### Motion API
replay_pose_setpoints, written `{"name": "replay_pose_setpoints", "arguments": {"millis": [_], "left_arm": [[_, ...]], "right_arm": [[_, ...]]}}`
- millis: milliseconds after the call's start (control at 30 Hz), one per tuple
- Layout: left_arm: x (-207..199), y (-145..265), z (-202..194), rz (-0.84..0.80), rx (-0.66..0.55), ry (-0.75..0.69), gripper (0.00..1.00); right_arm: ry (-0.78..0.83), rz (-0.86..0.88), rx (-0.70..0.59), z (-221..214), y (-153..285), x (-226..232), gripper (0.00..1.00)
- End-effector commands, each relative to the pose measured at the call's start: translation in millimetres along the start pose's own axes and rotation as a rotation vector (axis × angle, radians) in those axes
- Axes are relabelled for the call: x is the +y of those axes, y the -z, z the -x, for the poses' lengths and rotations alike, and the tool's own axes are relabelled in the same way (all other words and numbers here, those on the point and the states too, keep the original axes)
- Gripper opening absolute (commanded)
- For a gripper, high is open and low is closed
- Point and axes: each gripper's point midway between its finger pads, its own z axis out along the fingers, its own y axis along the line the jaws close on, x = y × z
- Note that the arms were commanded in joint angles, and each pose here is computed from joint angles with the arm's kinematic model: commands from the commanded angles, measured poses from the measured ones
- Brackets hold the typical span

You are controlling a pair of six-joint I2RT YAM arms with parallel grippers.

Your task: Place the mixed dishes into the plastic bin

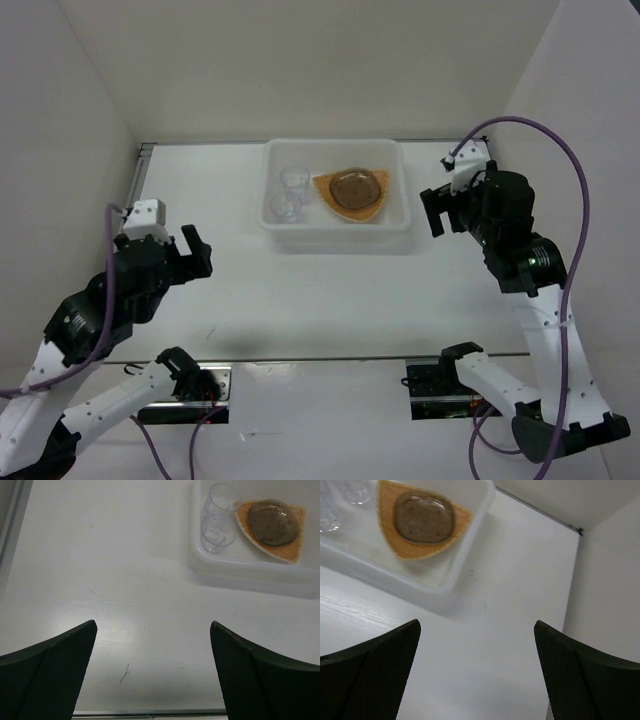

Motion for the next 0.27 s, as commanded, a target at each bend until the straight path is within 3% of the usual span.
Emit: {"name": "replay_pose_setpoints", "arguments": {"millis": [0,67,233], "left_arm": [[-1,-24,8,0.059,-0.048,-0.122,1.0],[-3,-29,10,0.061,-0.072,-0.116,1.0],[0,-24,13,0.036,-0.11,-0.154,1.0]], "right_arm": [[-0.092,-0.191,0.072,-27,10,-30,0.99],[-0.119,-0.219,0.13,-50,13,-33,0.99],[-0.207,-0.29,0.125,-72,39,-39,0.99]]}}
